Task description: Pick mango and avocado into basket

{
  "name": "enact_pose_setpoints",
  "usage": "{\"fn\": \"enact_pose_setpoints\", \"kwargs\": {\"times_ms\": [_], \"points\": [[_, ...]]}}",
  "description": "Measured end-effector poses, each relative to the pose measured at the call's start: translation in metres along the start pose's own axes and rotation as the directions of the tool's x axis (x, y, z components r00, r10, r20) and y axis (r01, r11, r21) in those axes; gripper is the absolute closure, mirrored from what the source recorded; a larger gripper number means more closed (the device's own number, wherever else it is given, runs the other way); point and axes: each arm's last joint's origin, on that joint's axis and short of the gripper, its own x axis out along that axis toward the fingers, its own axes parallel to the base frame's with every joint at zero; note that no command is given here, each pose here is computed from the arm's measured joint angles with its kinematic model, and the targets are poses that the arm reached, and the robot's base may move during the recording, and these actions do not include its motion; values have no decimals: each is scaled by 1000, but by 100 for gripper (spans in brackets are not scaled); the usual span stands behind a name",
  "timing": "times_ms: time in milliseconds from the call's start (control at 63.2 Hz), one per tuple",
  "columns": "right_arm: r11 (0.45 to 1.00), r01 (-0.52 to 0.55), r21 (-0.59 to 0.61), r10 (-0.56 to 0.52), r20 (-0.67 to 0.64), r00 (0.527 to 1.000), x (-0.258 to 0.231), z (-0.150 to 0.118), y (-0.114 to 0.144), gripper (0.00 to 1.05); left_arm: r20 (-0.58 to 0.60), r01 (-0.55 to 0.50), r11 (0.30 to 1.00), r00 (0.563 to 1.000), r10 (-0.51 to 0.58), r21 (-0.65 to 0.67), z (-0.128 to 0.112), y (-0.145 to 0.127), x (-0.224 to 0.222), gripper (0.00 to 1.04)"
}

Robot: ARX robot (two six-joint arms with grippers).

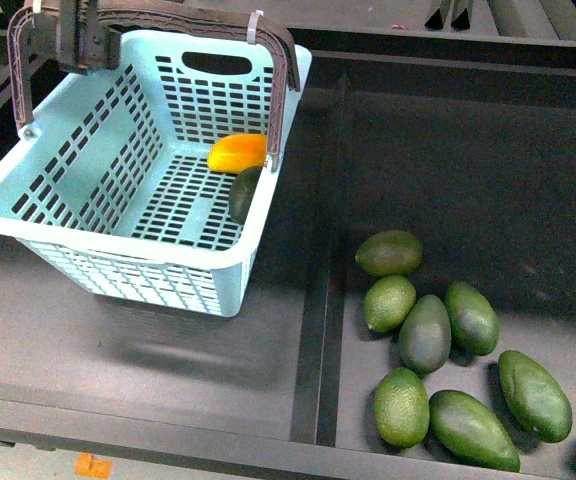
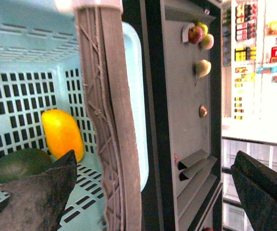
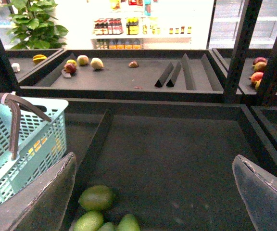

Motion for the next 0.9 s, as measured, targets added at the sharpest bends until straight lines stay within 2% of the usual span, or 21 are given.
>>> {"fn": "enact_pose_setpoints", "kwargs": {"times_ms": [63,127,285,301,332,380,427,475,538,570,665,744,902], "points": [[1000,0,0,0,0,1000,0,0,0,9,45,-26,999,999,24,40,4,1,-21,8],[1000,0,0,0,0,1000,0,0,0,9,48,-9,999,999,7,50,5,-5,-34,8],[1000,0,0,0,0,1000,0,0,0,9,46,-6,998,999,3,61,5,-6,-37,8],[1000,0,0,0,0,1000,0,0,0,9,33,4,996,999,-7,93,5,-4,-36,9],[1000,0,0,0,0,1000,0,0,0,9,-26,122,976,993,-119,180,7,0,-35,16],[1000,0,0,0,0,1000,0,0,0,9,-74,273,907,962,-263,321,12,12,-39,25],[1000,1,0,-1,0,1000,0,0,0,9,-74,354,758,923,-378,547,22,30,-50,36],[1000,1,0,-1,0,1000,0,0,0,9,-53,340,604,896,-441,720,34,43,-63,45],[1000,0,0,0,0,1000,0,0,0,9,-24,274,427,863,-504,862,53,54,-86,59],[1000,0,0,0,0,1000,0,0,0,9,-16,238,366,856,-517,900,60,59,-97,66],[1000,0,0,0,0,1000,0,0,0,9,-20,181,272,863,-505,945,72,81,-114,86],[1000,0,0,0,0,1000,0,0,0,9,-32,166,235,873,-487,958,79,101,-128,103],[1000,0,0,0,0,1000,0,0,0,9,-26,154,220,869,-494,963,93,124,-156,102]]}}
